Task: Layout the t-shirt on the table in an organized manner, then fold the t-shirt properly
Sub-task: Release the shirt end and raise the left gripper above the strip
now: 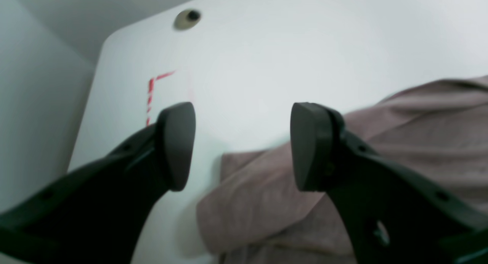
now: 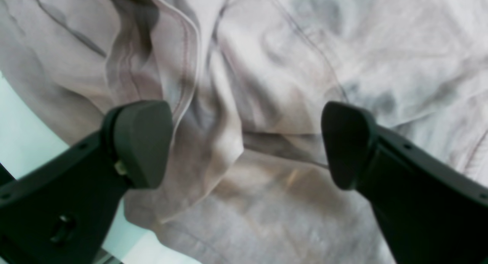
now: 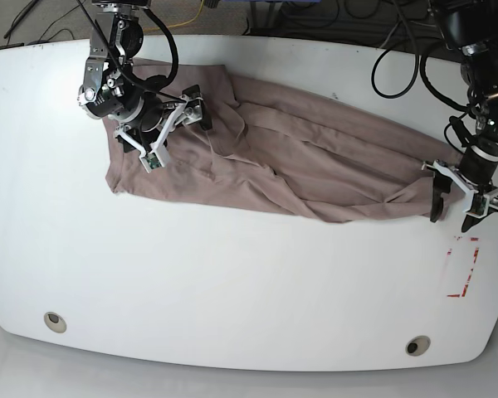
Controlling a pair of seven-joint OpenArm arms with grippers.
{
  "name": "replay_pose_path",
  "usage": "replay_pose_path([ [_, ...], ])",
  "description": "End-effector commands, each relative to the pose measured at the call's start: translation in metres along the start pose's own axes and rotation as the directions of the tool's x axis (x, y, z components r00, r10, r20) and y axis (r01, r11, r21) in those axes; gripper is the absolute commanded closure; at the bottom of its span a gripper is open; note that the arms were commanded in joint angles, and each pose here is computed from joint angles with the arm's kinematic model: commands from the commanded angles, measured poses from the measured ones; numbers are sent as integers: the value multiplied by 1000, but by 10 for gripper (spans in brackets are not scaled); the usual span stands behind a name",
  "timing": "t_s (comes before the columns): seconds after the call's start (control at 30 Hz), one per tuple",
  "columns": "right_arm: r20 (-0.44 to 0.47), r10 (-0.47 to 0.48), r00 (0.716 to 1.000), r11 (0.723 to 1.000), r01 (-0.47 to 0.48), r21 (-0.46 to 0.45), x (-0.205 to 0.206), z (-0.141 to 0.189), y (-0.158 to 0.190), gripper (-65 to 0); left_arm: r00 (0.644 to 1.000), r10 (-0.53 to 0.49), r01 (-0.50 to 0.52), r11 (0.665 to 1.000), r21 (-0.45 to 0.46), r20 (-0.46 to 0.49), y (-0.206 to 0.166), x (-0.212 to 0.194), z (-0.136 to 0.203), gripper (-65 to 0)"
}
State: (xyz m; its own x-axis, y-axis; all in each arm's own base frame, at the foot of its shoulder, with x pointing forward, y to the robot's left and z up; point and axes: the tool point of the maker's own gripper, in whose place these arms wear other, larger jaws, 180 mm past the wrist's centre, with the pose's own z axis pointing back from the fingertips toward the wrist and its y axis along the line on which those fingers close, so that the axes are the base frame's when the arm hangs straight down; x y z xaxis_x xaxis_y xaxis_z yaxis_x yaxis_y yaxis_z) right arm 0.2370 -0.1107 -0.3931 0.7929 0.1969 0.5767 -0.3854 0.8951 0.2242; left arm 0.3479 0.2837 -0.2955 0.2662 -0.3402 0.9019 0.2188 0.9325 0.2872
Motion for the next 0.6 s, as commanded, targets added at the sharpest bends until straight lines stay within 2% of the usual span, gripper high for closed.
replay_pose_path([
  [0.0, 45, 10, 999, 1000, -11, 2, 12, 3, 0, -593, 999, 7, -8, 1000, 19, 43, 11, 10, 0, -378],
  [0.33, 45, 12, 999, 1000, -12, 2, 12, 3, 0, -593, 992, 103, -100, 994, 46, -74, 22, -44, 0, -378],
  [0.57, 45, 12, 999, 1000, -12, 2, 12, 3, 0, -593, 986, 136, -130, 989, 68, -97, 36, -55, -5, -378],
])
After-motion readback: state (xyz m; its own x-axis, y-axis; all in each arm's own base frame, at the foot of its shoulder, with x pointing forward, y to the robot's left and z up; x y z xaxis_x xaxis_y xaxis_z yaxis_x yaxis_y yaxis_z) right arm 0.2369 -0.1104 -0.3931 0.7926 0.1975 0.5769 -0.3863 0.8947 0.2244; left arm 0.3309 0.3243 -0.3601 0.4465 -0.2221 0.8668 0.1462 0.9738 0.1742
